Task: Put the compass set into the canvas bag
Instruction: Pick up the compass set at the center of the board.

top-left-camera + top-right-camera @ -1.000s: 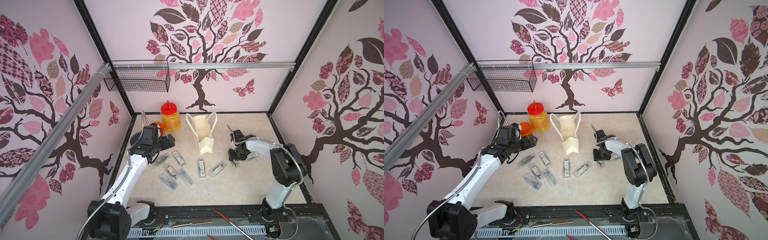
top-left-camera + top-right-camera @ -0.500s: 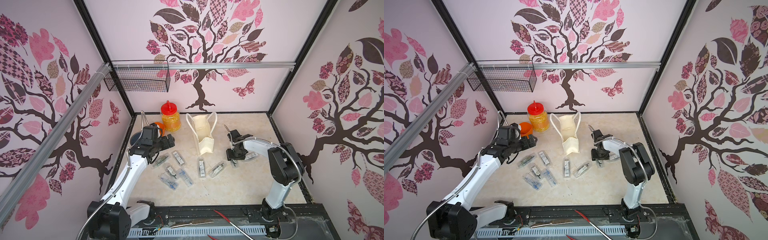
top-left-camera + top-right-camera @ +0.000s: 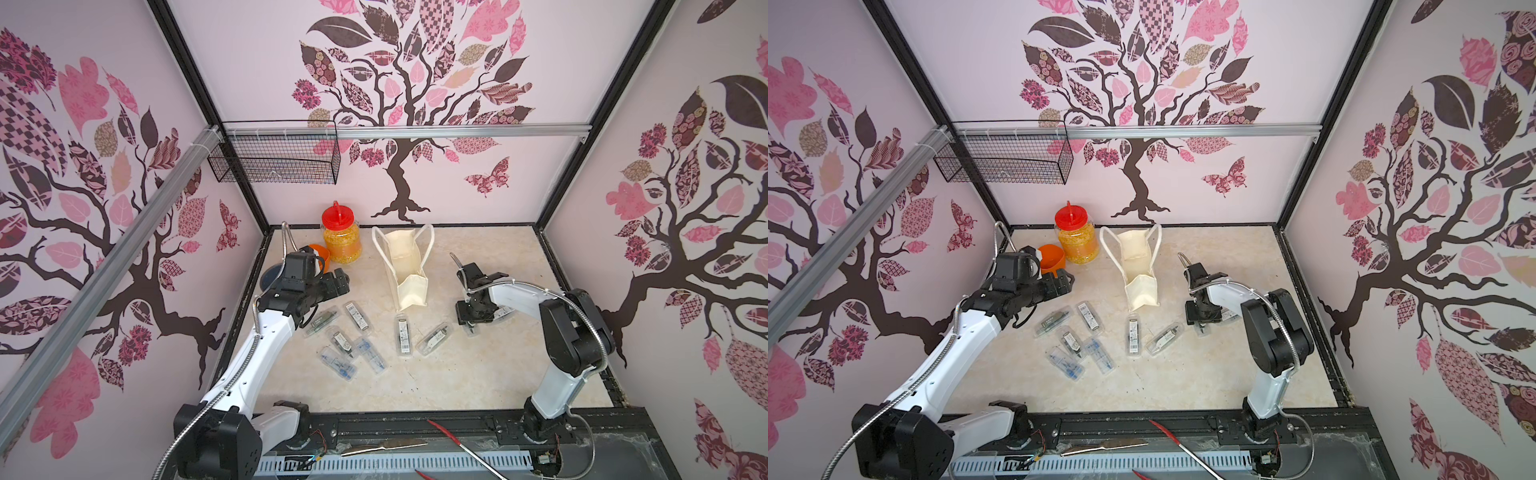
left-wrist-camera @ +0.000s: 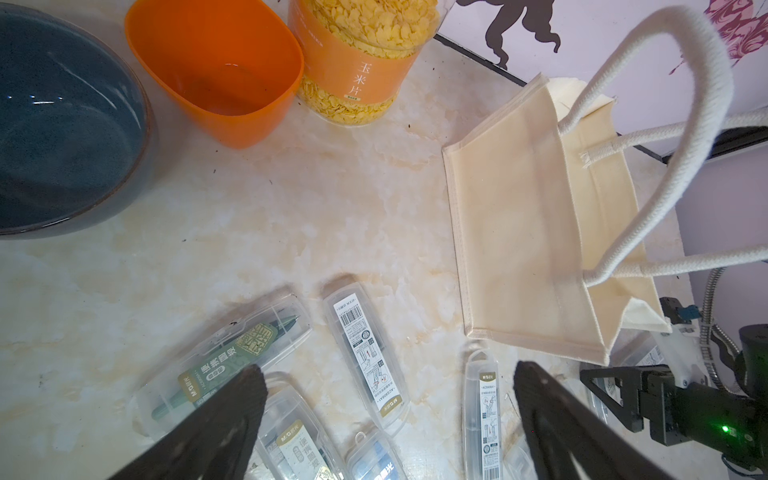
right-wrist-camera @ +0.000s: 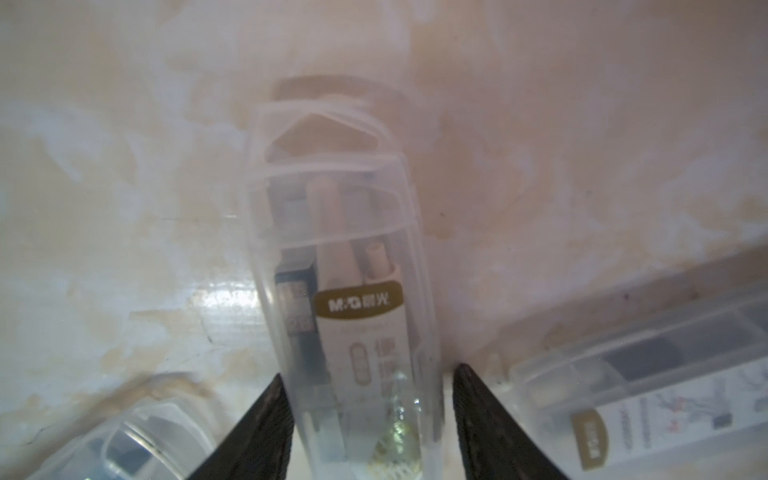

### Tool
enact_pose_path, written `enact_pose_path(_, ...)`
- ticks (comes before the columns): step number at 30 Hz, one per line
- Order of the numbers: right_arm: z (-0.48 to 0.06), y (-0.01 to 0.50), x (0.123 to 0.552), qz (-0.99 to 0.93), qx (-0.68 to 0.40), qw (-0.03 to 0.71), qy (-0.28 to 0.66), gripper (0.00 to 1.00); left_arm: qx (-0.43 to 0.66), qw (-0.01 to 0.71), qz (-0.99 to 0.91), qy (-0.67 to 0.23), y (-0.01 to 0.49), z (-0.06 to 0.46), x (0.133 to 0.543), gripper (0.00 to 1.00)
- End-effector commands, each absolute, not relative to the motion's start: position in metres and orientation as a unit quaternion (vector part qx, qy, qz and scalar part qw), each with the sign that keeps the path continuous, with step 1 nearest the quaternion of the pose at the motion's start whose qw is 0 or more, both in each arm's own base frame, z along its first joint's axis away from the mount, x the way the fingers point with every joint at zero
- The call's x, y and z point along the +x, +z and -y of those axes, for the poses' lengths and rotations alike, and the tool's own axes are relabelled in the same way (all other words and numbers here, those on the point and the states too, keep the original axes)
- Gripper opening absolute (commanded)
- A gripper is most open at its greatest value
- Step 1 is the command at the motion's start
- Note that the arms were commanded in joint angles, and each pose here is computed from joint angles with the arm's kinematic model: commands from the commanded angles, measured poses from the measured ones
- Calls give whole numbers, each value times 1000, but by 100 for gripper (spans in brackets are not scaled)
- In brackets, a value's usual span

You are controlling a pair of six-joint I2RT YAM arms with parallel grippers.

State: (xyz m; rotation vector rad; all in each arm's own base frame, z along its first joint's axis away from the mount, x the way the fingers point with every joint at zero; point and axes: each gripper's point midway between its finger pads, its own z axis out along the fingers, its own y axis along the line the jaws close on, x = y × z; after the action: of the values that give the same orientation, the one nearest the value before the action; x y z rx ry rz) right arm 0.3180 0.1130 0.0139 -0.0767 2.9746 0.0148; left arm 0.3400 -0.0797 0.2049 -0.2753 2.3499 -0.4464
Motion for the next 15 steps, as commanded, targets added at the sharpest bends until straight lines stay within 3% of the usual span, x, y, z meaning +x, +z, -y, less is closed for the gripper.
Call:
enact_pose_path(1,-110,0,291,-999,-27,35,10,59,-107,358,-912,-169,203,78,336,97)
enact_pose_path(15,-114,23,309,-996,-35,79,16,44,-113,356,-912,-168,204,78,341,97)
